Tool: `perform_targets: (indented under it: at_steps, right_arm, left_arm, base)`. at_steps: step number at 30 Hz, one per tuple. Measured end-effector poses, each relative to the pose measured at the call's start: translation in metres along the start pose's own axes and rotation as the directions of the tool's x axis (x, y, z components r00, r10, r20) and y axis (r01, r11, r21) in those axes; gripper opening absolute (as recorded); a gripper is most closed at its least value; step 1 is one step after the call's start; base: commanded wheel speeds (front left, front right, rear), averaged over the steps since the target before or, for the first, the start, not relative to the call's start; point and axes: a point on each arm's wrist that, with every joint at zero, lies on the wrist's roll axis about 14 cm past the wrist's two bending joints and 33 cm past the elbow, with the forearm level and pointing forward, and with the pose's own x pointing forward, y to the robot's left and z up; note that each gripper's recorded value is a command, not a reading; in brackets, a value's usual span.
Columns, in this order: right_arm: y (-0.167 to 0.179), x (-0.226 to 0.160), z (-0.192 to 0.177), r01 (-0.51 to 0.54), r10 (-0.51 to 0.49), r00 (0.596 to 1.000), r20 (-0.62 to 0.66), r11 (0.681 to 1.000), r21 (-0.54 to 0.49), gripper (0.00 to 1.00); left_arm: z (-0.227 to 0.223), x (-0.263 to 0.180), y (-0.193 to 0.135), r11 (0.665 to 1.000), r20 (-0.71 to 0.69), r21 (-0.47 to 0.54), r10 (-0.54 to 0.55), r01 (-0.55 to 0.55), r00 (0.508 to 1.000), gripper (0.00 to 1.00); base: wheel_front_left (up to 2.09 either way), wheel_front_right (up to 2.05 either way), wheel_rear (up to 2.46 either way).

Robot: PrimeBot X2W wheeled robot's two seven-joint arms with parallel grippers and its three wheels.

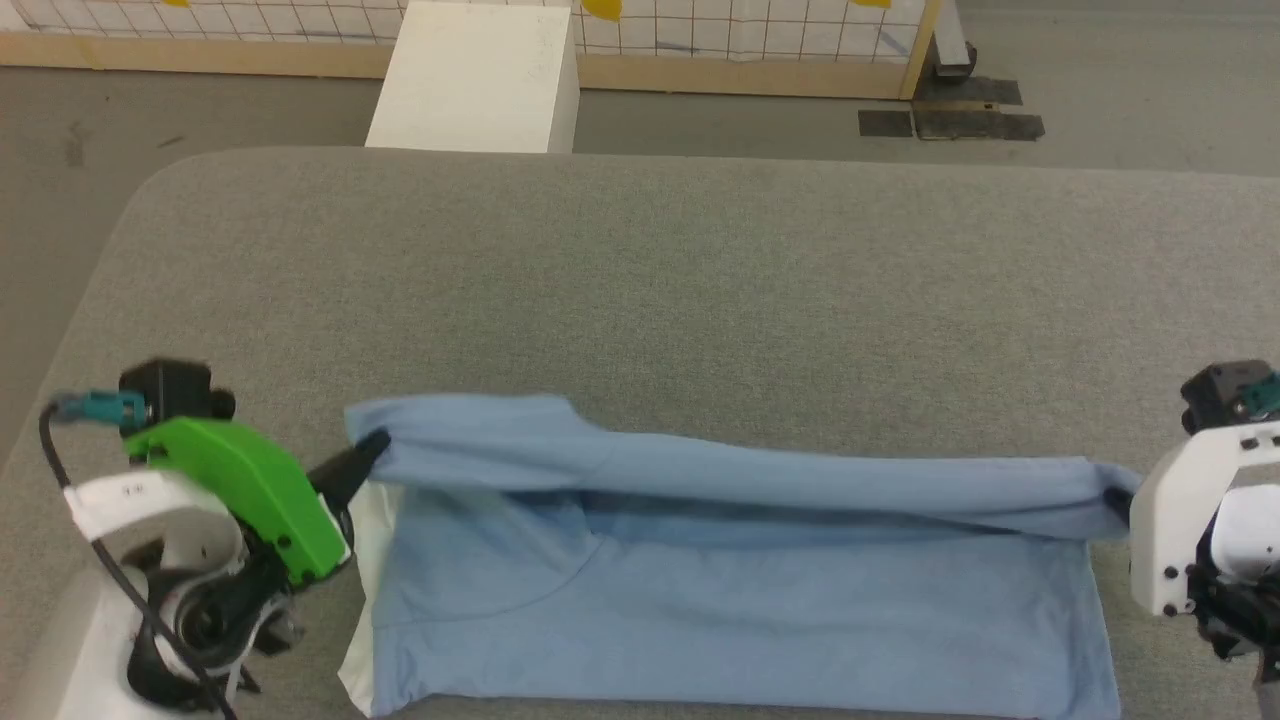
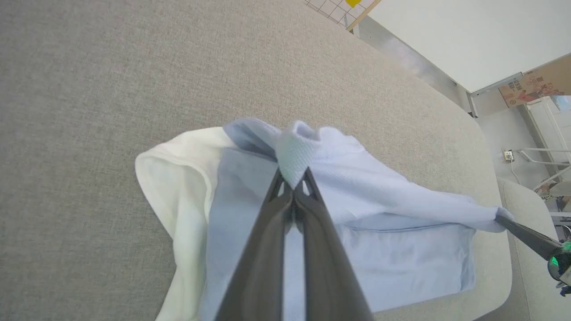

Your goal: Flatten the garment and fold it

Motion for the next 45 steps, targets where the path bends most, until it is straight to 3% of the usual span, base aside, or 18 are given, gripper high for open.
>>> perform_targets:
  at_steps: [11, 19, 20, 21, 25, 26, 31, 36, 40, 45]
  right_arm:
    - [0.011, 0.009, -0.055, -0.027, 0.03, 0.991, -0.13, 0.999, 0.025, 0.0]
    - [0.019, 0.014, -0.07, -0.046, 0.05, 0.987, -0.155, 0.998, 0.031, 0.0]
    - [0.019, 0.014, -0.07, -0.048, 0.052, 0.987, -0.152, 0.998, 0.033, 0.37]
    - [0.02, 0.013, -0.07, -0.05, 0.055, 0.988, -0.145, 0.998, 0.035, 1.0]
    - [0.022, 0.008, -0.062, -0.062, 0.067, 0.993, -0.098, 0.997, 0.051, 1.0]
    - [0.021, 0.0, -0.047, -0.066, 0.068, 0.997, -0.024, 0.996, 0.062, 1.0]
    - [0.015, -0.025, -0.018, -0.066, 0.058, 0.993, 0.106, 0.995, 0.078, 1.0]
    - [-0.002, -0.056, 0.003, -0.046, 0.018, 0.974, 0.226, 0.992, 0.118, 1.0]
    - [-0.018, -0.065, 0.002, -0.013, -0.023, 0.972, 0.235, 0.989, 0.15, 1.0]
    - [-0.027, -0.057, -0.009, 0.013, -0.038, 0.985, 0.169, 0.989, 0.151, 1.0]
  left_arm:
    - [-0.079, -0.011, 0.047, 0.973, -0.147, -0.165, 0.137, -0.161, 0.98, 0.0]
    - [-0.108, -0.012, 0.067, 0.952, -0.23, -0.178, 0.204, -0.248, 0.952, 0.03]
    - [-0.107, -0.012, 0.068, 0.952, -0.23, -0.176, 0.207, -0.25, 0.951, 0.42]
    - [-0.107, -0.012, 0.069, 0.952, -0.229, -0.173, 0.211, -0.253, 0.95, 0.96]
    - [-0.098, -0.015, 0.072, 0.955, -0.204, -0.139, 0.231, -0.262, 0.951, 1.0]
    - [-0.084, -0.019, 0.072, 0.961, -0.169, -0.104, 0.237, -0.257, 0.957, 1.0]
    - [-0.049, -0.028, 0.06, 0.974, -0.069, -0.038, 0.222, -0.225, 0.973, 1.0]
    - [0.004, -0.039, 0.026, 0.988, 0.148, 0.073, 0.124, -0.136, 0.981, 1.0]
    - [0.052, -0.048, 0.006, 0.97, 0.394, 0.202, 0.047, -0.136, 0.918, 1.0]
    - [0.069, -0.05, -0.004, 0.944, 0.539, 0.295, -0.034, -0.151, 0.842, 1.0]
  base:
    - [0.0, 0.0, 0.0]
    - [0.0, 0.0, 0.0]
    - [0.0, 0.0, 0.0]
    - [0.0, 0.0, 0.0]
    - [0.0, 0.0, 0.0]
    - [0.0, 0.0, 0.0]
    - [0.0, 0.0, 0.0]
    - [0.0, 0.0, 0.0]
    - [0.0, 0.0, 0.0]
    - [0.0, 0.0, 0.0]
